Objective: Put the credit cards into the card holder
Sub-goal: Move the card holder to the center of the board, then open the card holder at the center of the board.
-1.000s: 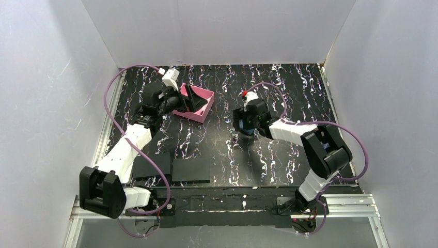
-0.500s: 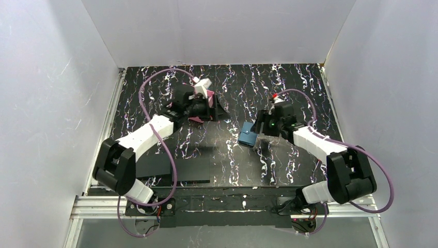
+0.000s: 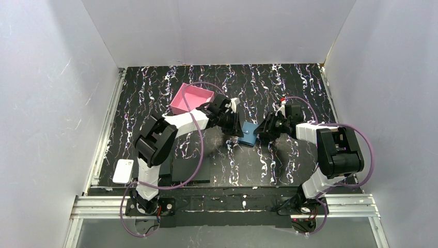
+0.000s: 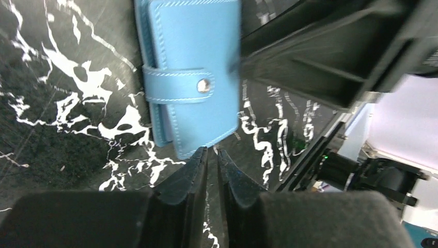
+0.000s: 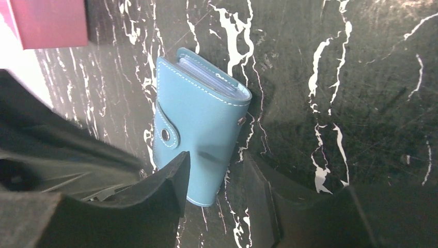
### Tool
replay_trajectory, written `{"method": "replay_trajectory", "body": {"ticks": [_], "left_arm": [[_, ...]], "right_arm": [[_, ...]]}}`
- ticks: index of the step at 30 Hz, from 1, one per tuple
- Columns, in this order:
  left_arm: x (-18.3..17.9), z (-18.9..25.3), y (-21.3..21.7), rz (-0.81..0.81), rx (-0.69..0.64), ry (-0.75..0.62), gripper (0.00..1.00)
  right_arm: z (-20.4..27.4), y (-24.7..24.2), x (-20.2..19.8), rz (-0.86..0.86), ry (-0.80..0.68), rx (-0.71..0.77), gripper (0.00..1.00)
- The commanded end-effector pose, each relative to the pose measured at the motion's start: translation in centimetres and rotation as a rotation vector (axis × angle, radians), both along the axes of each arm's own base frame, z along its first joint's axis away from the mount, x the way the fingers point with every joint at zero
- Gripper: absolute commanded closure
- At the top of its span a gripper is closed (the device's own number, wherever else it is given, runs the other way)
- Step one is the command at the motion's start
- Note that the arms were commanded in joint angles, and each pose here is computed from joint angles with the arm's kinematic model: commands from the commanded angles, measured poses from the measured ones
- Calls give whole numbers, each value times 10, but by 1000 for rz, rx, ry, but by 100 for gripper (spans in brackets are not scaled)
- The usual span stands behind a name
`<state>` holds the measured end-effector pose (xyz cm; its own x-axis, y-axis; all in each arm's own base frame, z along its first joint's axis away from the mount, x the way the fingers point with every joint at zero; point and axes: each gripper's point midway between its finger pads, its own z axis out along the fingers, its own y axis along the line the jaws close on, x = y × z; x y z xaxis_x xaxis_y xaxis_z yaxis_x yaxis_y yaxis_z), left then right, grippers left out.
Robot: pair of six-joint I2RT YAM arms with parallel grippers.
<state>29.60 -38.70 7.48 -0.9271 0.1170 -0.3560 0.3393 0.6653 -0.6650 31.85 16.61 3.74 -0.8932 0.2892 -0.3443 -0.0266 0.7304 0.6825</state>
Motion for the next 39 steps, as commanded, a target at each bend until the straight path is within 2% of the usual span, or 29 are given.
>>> {"method": "replay_trajectory", "body": {"ticks": [1, 4, 9, 15, 18, 20, 22, 25, 27, 30, 31, 35, 39], "left_arm": [[-8, -14, 1, 12, 68, 46, 90], [-8, -38, 13, 39, 163, 73, 98], [-10, -61, 19, 77, 209, 119, 99], [-9, -66, 18, 95, 211, 133, 100], [-8, -63, 16, 87, 204, 129, 100], [-9, -53, 13, 66, 180, 119, 99], [-8, -36, 9, 43, 155, 72, 95], [-6, -3, 6, 14, 121, -26, 82], [-4, 20, 5, 18, 90, -81, 73], [10, 37, 0, 54, 92, -145, 57], [15, 36, 3, 81, 138, -151, 52], [40, 16, 15, 205, 393, -198, 48], [45, 5, 11, 229, 515, -230, 48]], "right_arm": [[8, 7, 4, 20, -46, 96, 48], [4, 5, 3, 19, -45, 108, 47], [3, 13, -1, 45, -51, 170, 46], [13, 23, 1, 50, -90, 268, 46], [19, 27, 5, 37, -117, 313, 51], [21, 27, 7, 23, -135, 324, 58], [21, 26, 9, 15, -145, 317, 67], [21, 25, 12, 8, -160, 308, 90], [23, 25, 12, 12, -178, 297, 99], [25, 22, 13, 13, -199, 262, 99], [28, 20, 13, 7, -212, 243, 99], [31, 16, 12, -12, -233, 165, 99], [36, 17, 13, -21, -255, 122, 99]]}}
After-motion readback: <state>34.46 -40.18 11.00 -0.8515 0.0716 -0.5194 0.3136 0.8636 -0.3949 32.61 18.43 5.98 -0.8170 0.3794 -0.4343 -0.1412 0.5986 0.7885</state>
